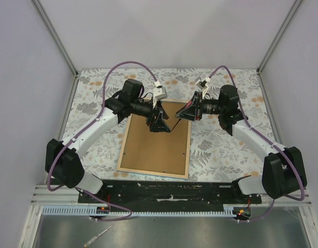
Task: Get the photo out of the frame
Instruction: Adjust the screwdriver at the center of the board.
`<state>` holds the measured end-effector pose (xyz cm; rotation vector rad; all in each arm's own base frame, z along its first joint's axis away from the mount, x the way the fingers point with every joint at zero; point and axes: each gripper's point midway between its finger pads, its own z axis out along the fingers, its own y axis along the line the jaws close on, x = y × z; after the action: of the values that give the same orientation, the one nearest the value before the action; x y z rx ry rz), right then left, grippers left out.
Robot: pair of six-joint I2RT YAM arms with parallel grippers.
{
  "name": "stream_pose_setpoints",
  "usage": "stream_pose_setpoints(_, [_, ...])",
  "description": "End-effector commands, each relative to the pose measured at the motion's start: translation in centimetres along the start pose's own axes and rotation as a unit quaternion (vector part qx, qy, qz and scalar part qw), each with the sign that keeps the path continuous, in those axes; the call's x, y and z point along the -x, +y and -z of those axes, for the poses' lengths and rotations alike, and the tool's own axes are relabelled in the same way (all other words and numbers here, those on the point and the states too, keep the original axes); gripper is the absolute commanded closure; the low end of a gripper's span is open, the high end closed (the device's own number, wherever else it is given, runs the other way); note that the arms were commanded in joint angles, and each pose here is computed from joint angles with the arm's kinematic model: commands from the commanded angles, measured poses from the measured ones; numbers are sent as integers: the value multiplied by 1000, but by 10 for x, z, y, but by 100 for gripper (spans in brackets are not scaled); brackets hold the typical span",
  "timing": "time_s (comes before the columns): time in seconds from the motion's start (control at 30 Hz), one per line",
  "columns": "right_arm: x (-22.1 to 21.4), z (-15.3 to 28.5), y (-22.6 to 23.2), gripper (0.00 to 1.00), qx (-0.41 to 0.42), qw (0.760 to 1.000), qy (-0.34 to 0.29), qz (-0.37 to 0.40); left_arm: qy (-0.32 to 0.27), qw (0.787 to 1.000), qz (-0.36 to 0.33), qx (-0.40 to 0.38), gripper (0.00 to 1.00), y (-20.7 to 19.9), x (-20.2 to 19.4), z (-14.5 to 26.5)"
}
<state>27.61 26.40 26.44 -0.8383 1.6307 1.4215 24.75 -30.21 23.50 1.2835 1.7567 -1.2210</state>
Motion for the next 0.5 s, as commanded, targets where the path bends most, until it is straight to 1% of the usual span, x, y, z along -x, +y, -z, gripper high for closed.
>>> stream_pose_setpoints(0.0, [18, 3, 19, 100, 43, 999, -25, 6, -23, 998, -35, -39, 12, -16, 18, -3])
stream_pose_setpoints(0.13, [20, 2, 27, 100, 68, 997, -34, -17, -20, 999, -34, -35, 14, -17, 14, -14])
stream_pose_setpoints(0.27, [19, 2, 29, 100, 76, 996, -37, -33, -14, 999, -26, -38, 20, -16, 10, -21])
stream_pose_setpoints(0.47, [16, 1, 24, 100, 72, 995, -47, -45, -8, 998, -21, -63, 30, -27, 8, -33])
